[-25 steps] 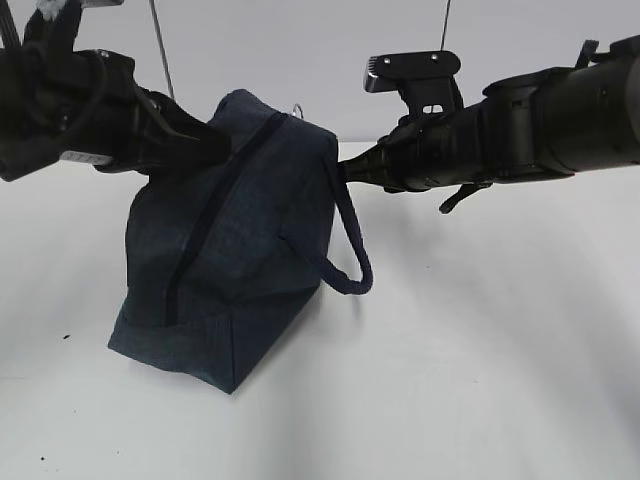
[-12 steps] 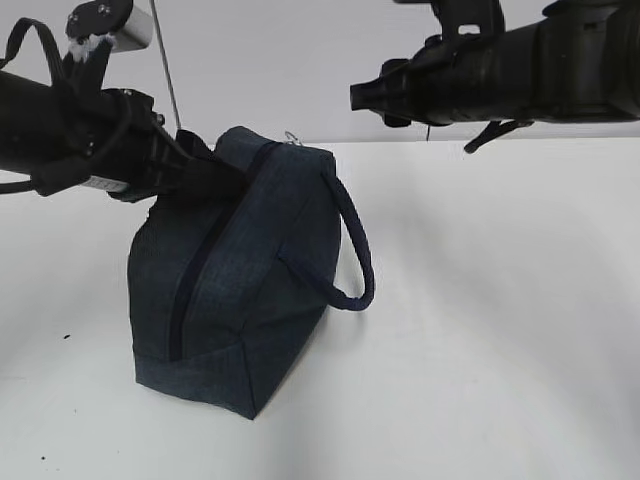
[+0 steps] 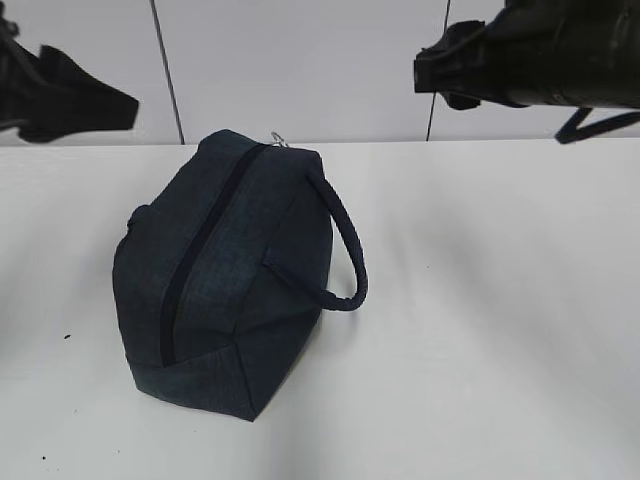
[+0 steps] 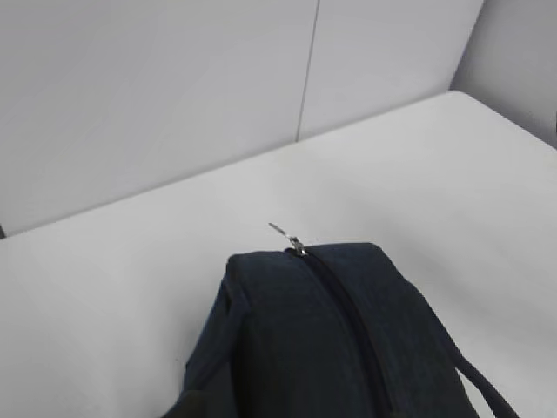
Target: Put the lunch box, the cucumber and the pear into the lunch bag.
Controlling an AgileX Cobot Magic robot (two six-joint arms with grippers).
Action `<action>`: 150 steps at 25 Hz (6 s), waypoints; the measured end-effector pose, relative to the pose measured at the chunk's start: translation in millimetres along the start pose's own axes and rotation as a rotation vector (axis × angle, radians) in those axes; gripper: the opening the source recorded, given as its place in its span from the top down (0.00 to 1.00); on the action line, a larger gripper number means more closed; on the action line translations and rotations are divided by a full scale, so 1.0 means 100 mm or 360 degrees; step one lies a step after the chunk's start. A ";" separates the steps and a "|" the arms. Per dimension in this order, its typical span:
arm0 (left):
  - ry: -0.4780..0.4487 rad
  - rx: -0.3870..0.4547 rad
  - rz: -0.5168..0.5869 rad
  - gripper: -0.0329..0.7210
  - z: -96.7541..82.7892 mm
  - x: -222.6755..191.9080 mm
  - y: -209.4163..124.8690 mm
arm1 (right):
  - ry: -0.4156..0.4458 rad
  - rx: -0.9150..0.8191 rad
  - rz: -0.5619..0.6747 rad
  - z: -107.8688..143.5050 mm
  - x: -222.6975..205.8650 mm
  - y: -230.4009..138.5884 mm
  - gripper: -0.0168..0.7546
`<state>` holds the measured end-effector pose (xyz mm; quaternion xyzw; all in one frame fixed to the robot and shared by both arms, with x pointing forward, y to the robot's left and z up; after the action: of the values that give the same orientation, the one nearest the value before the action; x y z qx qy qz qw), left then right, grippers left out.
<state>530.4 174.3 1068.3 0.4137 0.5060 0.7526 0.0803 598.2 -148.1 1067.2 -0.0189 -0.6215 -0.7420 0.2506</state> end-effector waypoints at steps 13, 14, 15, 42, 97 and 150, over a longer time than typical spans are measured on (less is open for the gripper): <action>0.0650 0.0265 0.0526 0.50 0.15 1.16 -0.54 | 0.0130 0.0008 0.0169 0.17 0.77 -0.82 0.52; 0.0688 0.0280 0.0518 0.51 0.14 1.22 -0.58 | 0.0165 -0.0009 0.0168 0.21 0.86 -0.86 0.52; 0.0719 0.0293 0.0521 0.51 0.12 1.28 -0.65 | 0.0186 -0.0035 0.0170 0.23 0.93 -0.91 0.52; 0.0773 0.0414 0.0308 0.62 -0.72 1.83 -1.72 | 0.0000 0.0175 0.0381 0.04 0.95 -1.45 0.52; 0.0726 0.0439 0.0280 0.64 -0.76 1.78 -1.72 | 0.0057 0.0265 0.0027 0.14 1.13 -0.85 0.52; 0.0725 0.0439 0.0275 0.64 -0.76 1.78 -1.71 | 0.0106 0.0284 0.0325 -0.60 2.99 -1.58 0.64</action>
<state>311.4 298.9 1011.9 0.2823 0.5714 0.7544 -0.1570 291.6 -291.9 1010.7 -0.0350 -0.6711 -0.6548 0.3459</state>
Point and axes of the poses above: a point on each arm's last joint axis where the gripper is mounted, x pointing back along that axis away from the gripper, z along the wrist's bending axis when the last joint is at zero, y = z × x, the point moved 7 cm from there along -x, pointing out along that axis toward the gripper, and after that the axes turned 13 degrees about -x, right-handed, at the moved point
